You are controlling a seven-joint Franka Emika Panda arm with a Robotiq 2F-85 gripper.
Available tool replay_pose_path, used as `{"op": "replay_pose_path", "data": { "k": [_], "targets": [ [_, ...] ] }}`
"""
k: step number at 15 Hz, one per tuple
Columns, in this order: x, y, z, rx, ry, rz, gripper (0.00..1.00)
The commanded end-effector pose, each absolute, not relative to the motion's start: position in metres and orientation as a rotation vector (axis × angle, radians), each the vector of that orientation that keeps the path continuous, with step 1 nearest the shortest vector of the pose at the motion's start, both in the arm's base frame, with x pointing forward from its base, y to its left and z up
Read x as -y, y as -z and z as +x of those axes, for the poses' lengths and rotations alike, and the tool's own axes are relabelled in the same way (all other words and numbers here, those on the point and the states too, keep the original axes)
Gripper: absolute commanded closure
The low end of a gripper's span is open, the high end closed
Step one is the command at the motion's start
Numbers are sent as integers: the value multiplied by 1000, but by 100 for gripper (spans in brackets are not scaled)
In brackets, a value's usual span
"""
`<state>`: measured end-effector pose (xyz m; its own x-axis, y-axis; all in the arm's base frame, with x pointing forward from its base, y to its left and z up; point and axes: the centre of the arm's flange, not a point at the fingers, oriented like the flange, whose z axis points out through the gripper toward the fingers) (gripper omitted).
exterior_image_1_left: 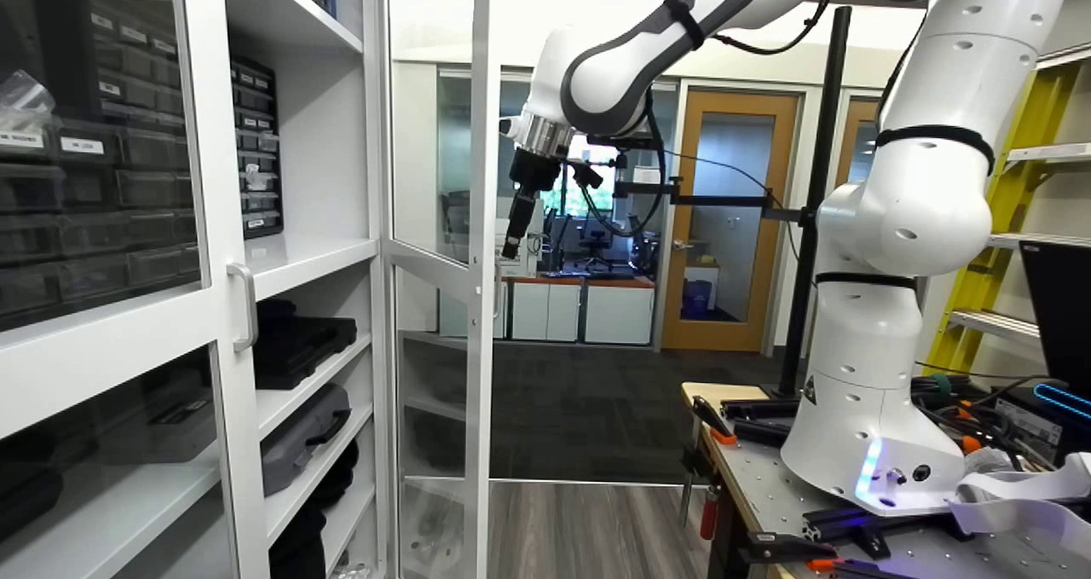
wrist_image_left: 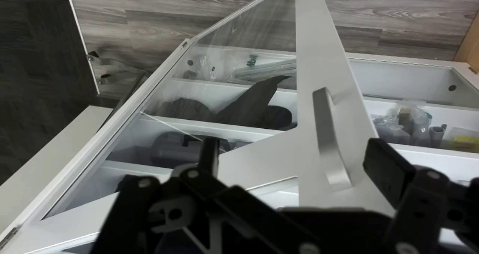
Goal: Open the cabinet door
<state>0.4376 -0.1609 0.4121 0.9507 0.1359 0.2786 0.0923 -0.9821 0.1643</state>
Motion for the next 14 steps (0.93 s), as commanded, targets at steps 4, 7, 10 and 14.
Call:
{"op": "replay_pose_path", "data": {
  "k": [4, 7, 10, 14],
  "targets": [
    [104, -446, 428, 5, -177, 3020, 0],
    [87, -462, 422, 111, -99, 3022, 0],
    [76, -481, 419, 224, -94, 3012, 0],
    [58, -507, 426, 265, -176, 3034, 0]
  ]
}}
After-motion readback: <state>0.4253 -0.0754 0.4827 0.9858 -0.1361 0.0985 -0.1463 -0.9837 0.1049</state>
